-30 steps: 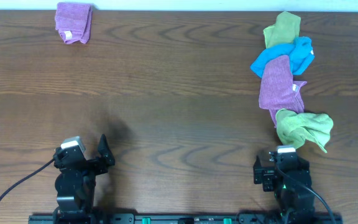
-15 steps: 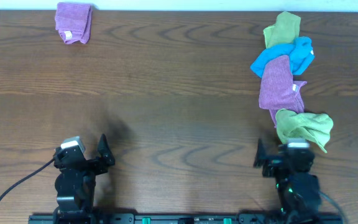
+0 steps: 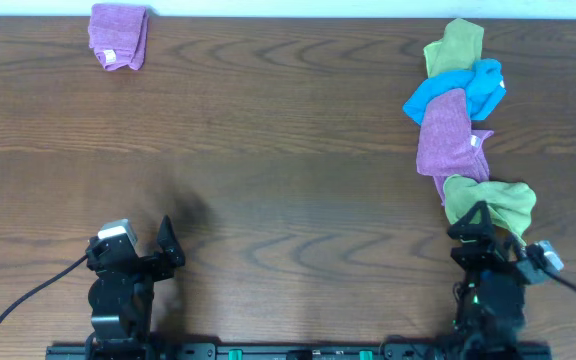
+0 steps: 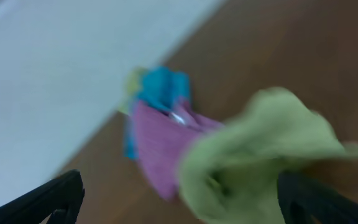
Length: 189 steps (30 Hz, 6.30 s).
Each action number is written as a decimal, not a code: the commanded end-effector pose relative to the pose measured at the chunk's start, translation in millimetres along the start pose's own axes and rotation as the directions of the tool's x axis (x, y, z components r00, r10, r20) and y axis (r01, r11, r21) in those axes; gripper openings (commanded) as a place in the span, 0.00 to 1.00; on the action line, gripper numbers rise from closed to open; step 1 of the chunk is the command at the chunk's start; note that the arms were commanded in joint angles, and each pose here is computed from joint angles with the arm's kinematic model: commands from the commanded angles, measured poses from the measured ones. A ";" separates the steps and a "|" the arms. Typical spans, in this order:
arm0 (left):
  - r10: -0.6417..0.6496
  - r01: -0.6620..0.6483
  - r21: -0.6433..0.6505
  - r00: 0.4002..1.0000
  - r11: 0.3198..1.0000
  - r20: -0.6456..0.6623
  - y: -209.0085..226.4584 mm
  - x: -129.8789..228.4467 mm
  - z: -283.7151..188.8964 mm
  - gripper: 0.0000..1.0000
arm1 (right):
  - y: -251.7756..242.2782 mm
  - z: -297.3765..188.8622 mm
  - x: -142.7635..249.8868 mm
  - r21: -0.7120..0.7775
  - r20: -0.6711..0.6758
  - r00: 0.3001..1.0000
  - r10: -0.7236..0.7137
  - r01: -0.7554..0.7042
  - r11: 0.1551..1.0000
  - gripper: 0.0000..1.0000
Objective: Fold the cloth
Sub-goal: 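Grasp the lime-green cloth's edge with the right gripper, then lift the green cloth with the right gripper and pull it free, then drag the green cloth to the table center and release it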
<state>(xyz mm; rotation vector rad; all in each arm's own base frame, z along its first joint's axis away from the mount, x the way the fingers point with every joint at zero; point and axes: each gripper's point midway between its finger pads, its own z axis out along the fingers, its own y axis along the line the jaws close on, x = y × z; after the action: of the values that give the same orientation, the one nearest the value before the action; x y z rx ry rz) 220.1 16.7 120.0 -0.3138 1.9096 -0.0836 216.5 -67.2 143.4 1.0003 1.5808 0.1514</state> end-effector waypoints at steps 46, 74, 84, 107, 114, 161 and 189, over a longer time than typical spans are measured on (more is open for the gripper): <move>-0.011 0.011 -0.003 1.000 1.000 -0.017 1.8 8.2 2.9 0.95 | -41.6 65.4 -29.9 0.061 -0.803 0.510 -0.309 0.585 0.808 0.84; -0.011 0.011 -0.003 1.000 1.000 -0.017 1.8 8.2 2.9 0.95 | -60.9 49.2 78.5 -0.116 -0.931 0.089 -0.355 0.848 0.517 0.25; -0.011 0.011 -0.003 1.000 1.000 -0.017 1.8 8.2 2.9 0.95 | -0.3 83.2 27.2 -0.059 -0.858 0.229 -0.461 0.846 0.530 0.01; -0.011 0.011 -0.003 1.000 1.000 -0.017 1.8 8.2 2.9 0.95 | 355.9 -3.2 46.8 -0.885 0.064 0.300 -0.952 0.458 0.085 0.99; -0.011 0.011 -0.003 1.000 1.000 -0.017 1.8 8.2 2.9 0.95 | 287.8 22.6 108.1 -0.911 -0.191 0.071 -0.979 0.359 0.204 0.95; -0.011 0.011 -0.004 1.000 1.000 -0.017 1.9 8.2 2.9 0.95 | 158.3 86.9 312.4 -0.920 -0.353 -0.392 -0.850 0.309 0.239 0.01; -0.011 0.011 -0.003 1.000 1.000 -0.017 1.8 8.2 2.9 0.95 | 270.3 157.5 234.2 -0.765 -0.392 -0.066 -0.918 0.578 0.285 0.59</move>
<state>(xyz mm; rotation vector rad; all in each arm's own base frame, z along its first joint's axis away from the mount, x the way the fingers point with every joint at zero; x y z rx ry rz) 220.1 16.7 120.1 -0.3138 1.9092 -0.0837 499.3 163.1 29.5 -0.6732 2.7609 -0.0625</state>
